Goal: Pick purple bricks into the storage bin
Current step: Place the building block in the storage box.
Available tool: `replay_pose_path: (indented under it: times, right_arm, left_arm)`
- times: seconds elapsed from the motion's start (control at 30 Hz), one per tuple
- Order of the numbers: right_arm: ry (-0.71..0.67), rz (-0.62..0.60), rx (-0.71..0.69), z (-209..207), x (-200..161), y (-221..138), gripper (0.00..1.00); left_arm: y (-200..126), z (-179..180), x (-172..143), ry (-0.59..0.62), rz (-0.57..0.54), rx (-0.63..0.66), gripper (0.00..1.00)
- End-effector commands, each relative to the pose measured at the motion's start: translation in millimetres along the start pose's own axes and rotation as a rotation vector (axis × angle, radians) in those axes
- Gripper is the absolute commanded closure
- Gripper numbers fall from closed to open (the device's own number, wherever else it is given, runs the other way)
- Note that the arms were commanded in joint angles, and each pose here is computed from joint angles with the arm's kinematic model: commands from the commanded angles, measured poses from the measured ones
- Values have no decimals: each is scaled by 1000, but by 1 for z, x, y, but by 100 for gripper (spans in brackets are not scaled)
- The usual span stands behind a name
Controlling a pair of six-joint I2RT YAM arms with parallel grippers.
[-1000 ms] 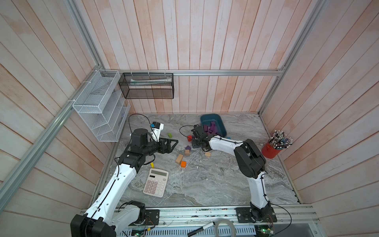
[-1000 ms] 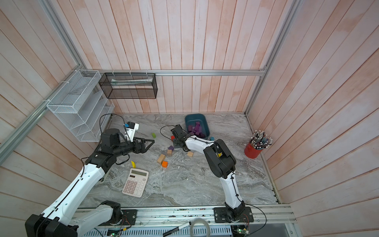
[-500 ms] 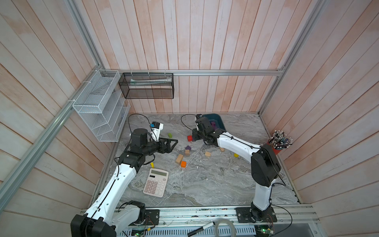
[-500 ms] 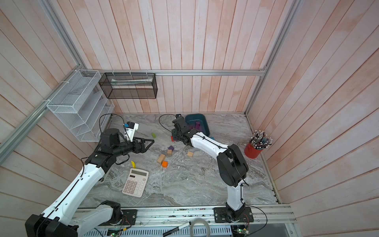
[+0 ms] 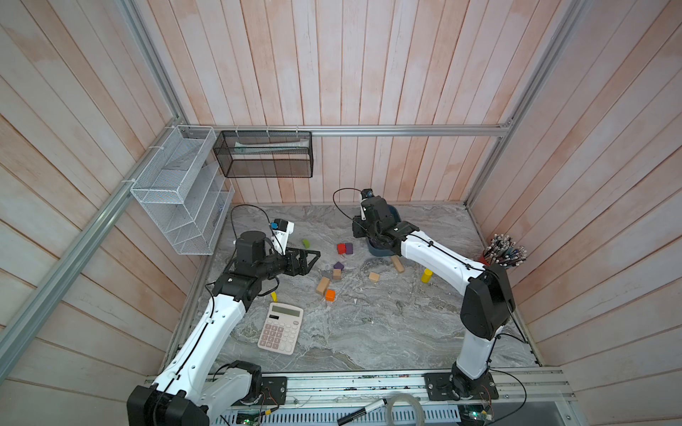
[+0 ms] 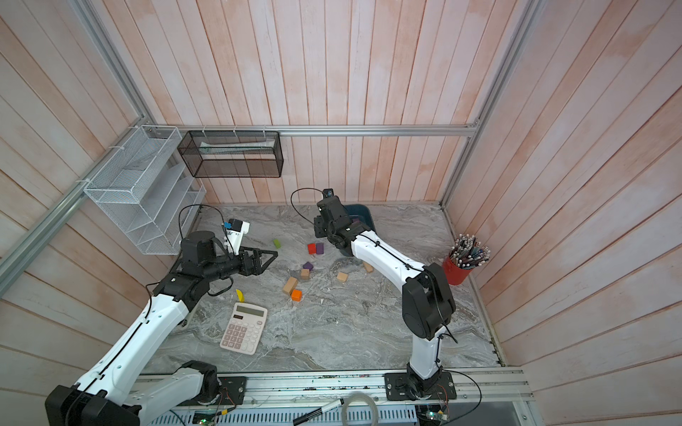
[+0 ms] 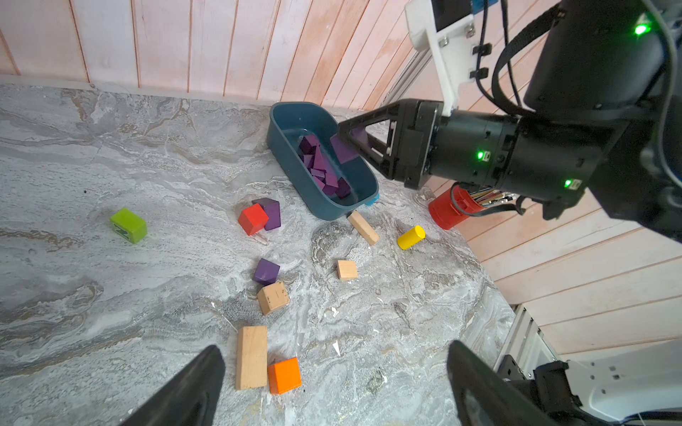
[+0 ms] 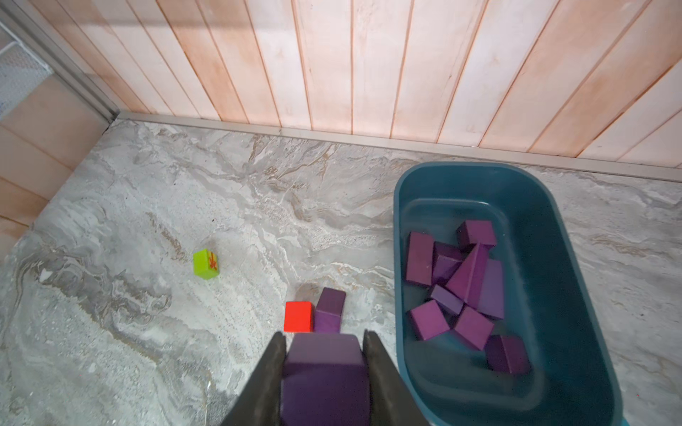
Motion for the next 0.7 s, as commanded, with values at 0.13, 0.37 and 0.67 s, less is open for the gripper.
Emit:
replay_pose_path:
  times: [0.13,0.37,0.67]
  right_arm:
    - [38,-26,-97,-51,18,2,71]
    - [11,26,-247,-102,7,39,71]
    - [-40,100,-397,-145,-10,92,71]
  left_arm:
    - [0,1,-2,-13,5,-8,5]
    - [-1,1,-1,-15,-1,2,5]
    - [-1,1,-1,-16,-3,4,5]
Point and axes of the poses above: each gripper's point midway between its finger pads, its own y axis out along the fingers, its own z axis along the line the jaws close on, x = y × z, the point moved 9 cm from there along -y, back along the fingers, and after that the axes turned 8 degrees about -y, right-handed, at the moved point
